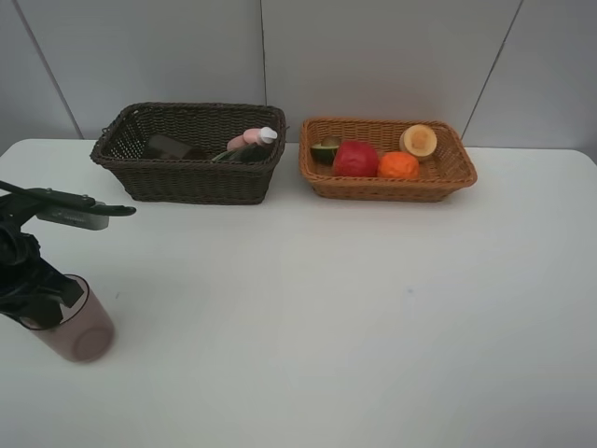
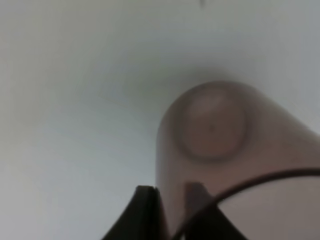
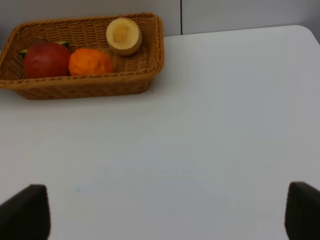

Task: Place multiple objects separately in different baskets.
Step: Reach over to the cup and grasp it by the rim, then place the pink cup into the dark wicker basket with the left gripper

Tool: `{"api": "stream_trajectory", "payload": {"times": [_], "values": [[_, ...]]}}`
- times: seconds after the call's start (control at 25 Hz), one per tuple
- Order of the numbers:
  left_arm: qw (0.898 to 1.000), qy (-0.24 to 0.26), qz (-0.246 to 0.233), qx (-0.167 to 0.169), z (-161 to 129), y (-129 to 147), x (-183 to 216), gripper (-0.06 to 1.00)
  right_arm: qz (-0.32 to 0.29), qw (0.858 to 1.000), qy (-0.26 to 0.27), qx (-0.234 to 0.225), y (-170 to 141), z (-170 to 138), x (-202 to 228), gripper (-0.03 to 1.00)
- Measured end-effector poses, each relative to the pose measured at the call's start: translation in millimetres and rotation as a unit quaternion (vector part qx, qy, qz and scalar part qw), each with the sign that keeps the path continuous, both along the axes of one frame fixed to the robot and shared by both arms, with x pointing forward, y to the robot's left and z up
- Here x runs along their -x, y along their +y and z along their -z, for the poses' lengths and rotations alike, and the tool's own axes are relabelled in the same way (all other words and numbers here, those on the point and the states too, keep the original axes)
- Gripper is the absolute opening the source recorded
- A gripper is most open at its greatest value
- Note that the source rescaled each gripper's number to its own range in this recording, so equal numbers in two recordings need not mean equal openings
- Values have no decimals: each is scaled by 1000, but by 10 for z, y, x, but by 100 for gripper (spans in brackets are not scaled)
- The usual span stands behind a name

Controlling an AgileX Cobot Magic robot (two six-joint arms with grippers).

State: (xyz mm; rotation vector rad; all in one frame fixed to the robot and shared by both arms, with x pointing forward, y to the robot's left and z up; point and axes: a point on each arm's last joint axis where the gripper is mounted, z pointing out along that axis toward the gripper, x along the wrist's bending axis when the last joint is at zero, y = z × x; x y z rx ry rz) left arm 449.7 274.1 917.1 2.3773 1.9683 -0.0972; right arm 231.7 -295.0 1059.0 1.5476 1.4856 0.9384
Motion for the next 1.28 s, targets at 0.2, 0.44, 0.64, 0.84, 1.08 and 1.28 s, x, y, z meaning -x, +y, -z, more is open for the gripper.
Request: {"api": "stream_trajectory", "payload": {"times": [0.2,0.44,0.64,0.84,1.08,1.28], "values": [[1000,0,-2,0,0,0,0,0,0,1000,0,0,0,0,0,98],[1000,1,-14,0,0,0,0,0,0,1000,0,0,0,0,0,98],[1000,4,-21,0,0,0,4,0,0,1000,0,0,0,0,0,98],[999,20,-33,1,-90,-12,-51,0,0,1000,0,0,0,0,0,98],[998,22,-57,5,-347,-39,-245,0,0,1000,0,0,0,0,0,98],[998,11,-64,12,-639,-65,-434,0,0,1000,0,0,0,0,0,98]]}}
